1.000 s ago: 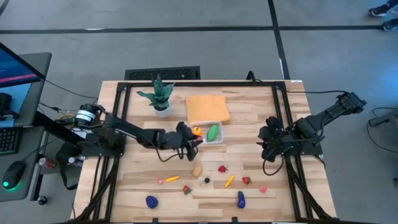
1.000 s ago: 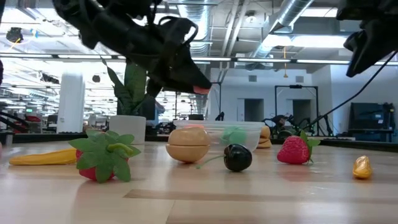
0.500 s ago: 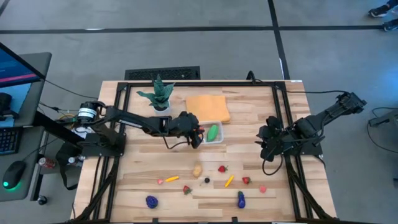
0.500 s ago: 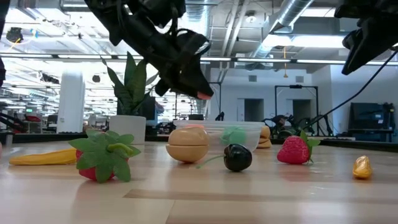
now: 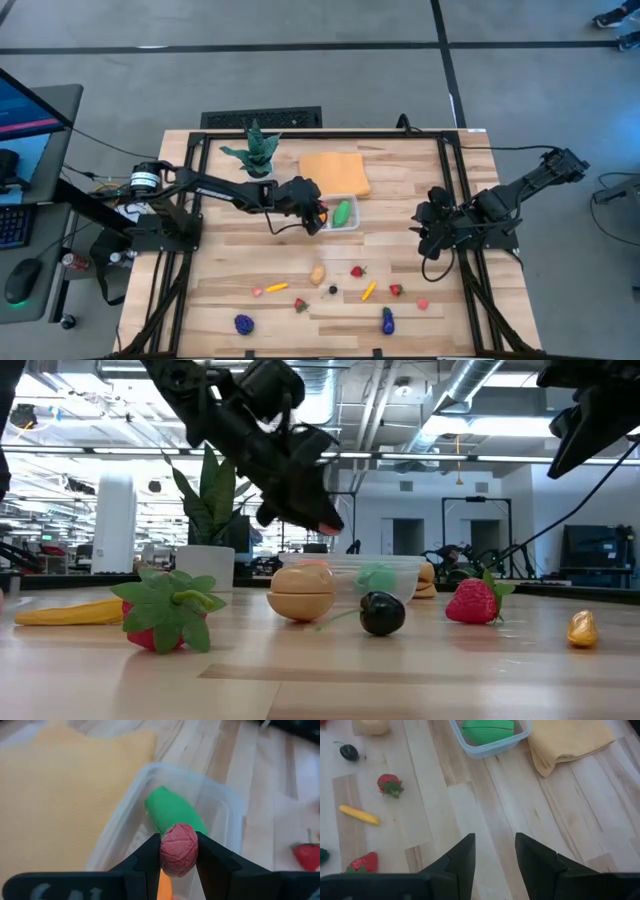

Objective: Pick and placing Produce into tupperware
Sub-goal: Put the top pink apricot into the transparent bin, then put the right pink apricot into the transparent bin

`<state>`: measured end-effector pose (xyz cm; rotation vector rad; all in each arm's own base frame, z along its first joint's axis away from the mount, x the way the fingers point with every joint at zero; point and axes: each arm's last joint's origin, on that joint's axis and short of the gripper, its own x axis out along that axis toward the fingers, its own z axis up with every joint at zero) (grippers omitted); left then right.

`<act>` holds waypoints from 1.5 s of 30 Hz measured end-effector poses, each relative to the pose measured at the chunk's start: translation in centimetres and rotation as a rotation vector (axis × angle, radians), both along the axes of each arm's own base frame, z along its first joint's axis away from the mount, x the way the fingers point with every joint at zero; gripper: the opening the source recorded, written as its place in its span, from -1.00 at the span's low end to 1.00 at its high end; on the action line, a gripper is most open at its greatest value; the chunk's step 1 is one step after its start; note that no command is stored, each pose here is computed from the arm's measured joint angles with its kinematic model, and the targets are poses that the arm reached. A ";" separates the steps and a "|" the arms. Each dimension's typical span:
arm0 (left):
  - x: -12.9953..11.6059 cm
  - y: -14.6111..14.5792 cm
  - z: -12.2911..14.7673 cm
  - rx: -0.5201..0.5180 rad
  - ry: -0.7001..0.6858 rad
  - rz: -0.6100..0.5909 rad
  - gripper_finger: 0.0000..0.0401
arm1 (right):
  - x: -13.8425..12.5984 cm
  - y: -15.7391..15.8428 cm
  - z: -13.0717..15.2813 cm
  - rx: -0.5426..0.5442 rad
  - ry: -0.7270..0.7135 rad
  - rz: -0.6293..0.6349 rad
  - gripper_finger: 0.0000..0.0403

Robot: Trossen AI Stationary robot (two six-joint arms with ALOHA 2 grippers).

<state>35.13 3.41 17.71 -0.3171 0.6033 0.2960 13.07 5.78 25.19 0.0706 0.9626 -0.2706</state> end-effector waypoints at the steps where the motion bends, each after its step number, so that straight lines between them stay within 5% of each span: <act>1: -0.1 0.0 -0.3 -0.006 0.020 -0.005 -0.52 | 0.0 0.0 0.0 -0.002 -0.001 -0.001 -0.34; 16: 2.0 0.3 -0.6 0.059 0.032 -0.020 -0.50 | 0.0 0.0 0.0 0.006 -0.008 -0.007 -0.34; 36: 2.1 0.3 -0.4 0.043 0.008 -0.046 -0.03 | 0.0 0.0 0.0 0.009 -0.005 -0.005 -0.34; 45: 0.2 -1.5 5.2 0.070 -0.114 -0.219 -0.03 | -1.8 2.0 0.4 0.135 -0.006 0.130 -0.34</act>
